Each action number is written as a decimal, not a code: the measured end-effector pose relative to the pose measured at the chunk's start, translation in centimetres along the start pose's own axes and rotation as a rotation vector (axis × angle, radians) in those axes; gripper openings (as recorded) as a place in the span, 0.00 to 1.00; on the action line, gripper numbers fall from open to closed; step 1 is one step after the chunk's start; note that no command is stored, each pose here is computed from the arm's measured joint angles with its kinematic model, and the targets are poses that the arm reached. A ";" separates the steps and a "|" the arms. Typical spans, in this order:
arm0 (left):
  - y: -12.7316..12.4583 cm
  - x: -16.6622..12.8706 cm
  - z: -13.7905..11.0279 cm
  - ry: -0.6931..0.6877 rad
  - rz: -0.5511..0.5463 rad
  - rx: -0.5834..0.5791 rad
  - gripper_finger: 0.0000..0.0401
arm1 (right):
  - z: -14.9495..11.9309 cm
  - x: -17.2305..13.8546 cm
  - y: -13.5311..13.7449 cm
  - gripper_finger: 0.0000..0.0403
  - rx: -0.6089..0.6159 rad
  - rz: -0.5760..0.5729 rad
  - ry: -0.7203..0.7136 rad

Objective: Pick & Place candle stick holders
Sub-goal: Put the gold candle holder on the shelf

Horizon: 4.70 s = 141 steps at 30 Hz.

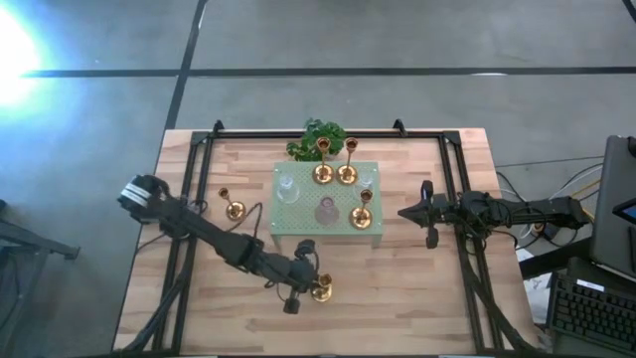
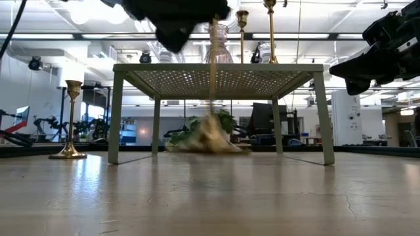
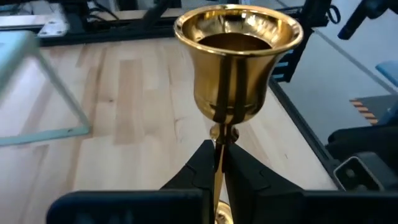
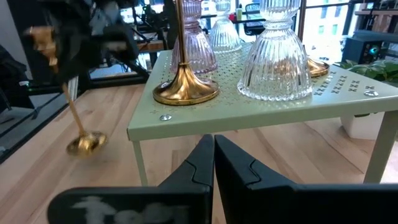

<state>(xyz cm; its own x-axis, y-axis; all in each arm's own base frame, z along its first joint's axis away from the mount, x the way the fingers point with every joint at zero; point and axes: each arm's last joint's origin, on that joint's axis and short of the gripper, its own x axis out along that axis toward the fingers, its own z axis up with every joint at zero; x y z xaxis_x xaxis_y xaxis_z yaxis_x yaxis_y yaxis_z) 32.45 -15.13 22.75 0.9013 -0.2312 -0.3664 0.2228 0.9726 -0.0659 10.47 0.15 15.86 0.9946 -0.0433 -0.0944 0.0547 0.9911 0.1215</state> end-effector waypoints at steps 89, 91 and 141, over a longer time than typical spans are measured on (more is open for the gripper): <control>23.6 -19.1 7.0 -0.053 0.409 -0.137 0.05 | 0.0 0.0 0.0 0.02 0.000 0.000 0.000; 23.6 -18.9 6.9 -0.048 0.398 -0.123 0.05 | 0.0 0.0 0.0 0.02 0.000 0.000 0.000; 23.9 -18.1 6.8 0.009 0.339 -0.156 0.43 | 0.0 0.0 0.0 0.02 0.000 0.000 0.000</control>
<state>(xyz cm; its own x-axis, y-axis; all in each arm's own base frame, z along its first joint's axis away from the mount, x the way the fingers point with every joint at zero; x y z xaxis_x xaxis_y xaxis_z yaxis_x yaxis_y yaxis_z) 23.97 12.20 34.17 0.9108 0.1045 -0.3994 -0.1481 0.9858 -0.0797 10.47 0.15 15.87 0.9946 -0.0436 -0.0940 0.0550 0.9911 0.1215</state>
